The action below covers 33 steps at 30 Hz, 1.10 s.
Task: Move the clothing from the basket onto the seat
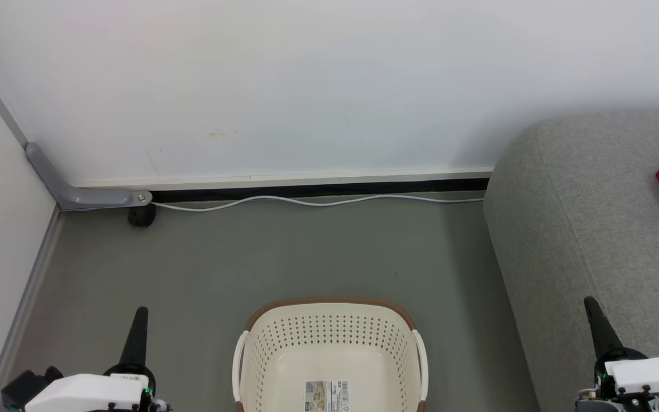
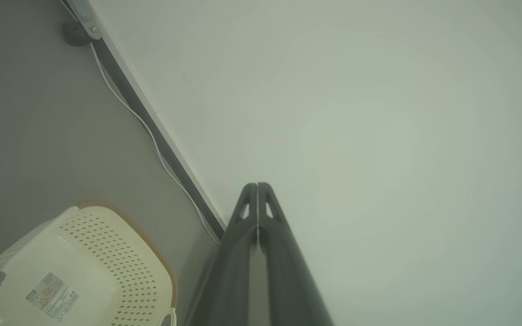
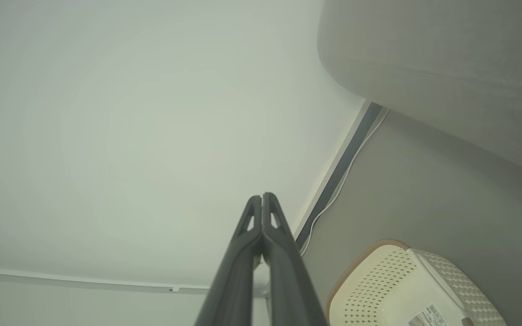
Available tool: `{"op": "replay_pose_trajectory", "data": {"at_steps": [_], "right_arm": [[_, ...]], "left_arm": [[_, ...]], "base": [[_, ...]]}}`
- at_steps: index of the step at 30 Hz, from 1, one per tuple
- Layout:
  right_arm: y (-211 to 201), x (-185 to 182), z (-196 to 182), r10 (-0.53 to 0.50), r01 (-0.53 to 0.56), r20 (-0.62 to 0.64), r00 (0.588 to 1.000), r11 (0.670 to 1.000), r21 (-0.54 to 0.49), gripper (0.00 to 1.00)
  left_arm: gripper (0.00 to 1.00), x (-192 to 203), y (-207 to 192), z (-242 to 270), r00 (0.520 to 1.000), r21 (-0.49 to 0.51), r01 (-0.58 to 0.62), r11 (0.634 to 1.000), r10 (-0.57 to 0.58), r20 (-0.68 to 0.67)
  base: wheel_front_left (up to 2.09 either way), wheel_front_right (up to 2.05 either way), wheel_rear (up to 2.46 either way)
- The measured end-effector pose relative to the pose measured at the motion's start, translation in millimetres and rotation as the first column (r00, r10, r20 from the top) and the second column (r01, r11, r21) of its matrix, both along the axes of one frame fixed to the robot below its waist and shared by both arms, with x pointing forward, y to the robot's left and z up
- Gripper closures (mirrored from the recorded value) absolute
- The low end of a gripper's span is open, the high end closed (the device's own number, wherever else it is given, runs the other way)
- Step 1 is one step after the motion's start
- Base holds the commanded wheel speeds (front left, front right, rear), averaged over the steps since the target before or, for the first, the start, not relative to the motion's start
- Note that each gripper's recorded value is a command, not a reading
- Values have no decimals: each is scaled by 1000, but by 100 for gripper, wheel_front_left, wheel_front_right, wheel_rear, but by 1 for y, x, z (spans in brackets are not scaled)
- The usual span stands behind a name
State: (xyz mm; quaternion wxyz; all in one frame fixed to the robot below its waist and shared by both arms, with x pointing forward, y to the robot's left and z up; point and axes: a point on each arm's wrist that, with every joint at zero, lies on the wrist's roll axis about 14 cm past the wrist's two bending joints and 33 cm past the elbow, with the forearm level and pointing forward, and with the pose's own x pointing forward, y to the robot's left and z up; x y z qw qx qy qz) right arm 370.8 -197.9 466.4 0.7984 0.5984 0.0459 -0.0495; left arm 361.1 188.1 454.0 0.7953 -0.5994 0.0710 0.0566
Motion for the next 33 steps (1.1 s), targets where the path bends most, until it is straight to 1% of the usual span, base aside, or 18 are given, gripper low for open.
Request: {"op": "replay_pose_trajectory", "data": {"at_steps": [2, 11, 17, 26, 28, 33], "right_arm": [[0, 0, 0, -1, 1, 1, 1000, 1000, 11, 100], [-3, 2, 5, -16, 14, 18, 1000, 994, 110, 100], [-5, 3, 8, -28, 22, 30, 999, 984, 175, 100], [-7, 4, 13, -41, 26, 49, 998, 961, 274, 100], [-7, 4, 13, -40, 24, 50, 998, 959, 283, 100], [-7, 4, 13, -41, 25, 51, 998, 959, 283, 100]], "left_arm": [[100, 1, 0, 1, 1000, -9, -2, 1000, 2, 4], [100, 5, -1, 7, 1000, -114, -5, 993, 8, 27], [100, 7, -1, 11, 999, -180, -6, 984, 13, 40], [100, 11, -1, 20, 997, -273, 0, 962, 20, 71], [100, 11, -1, 20, 997, -288, -4, 958, 26, 73], [100, 11, -1, 20, 997, -288, -4, 958, 26, 73]], "base": [[0, 0, 0], [0, 0, 0], [0, 0, 0], [0, 0, 0], [0, 0, 0], [0, 0, 0]]}}
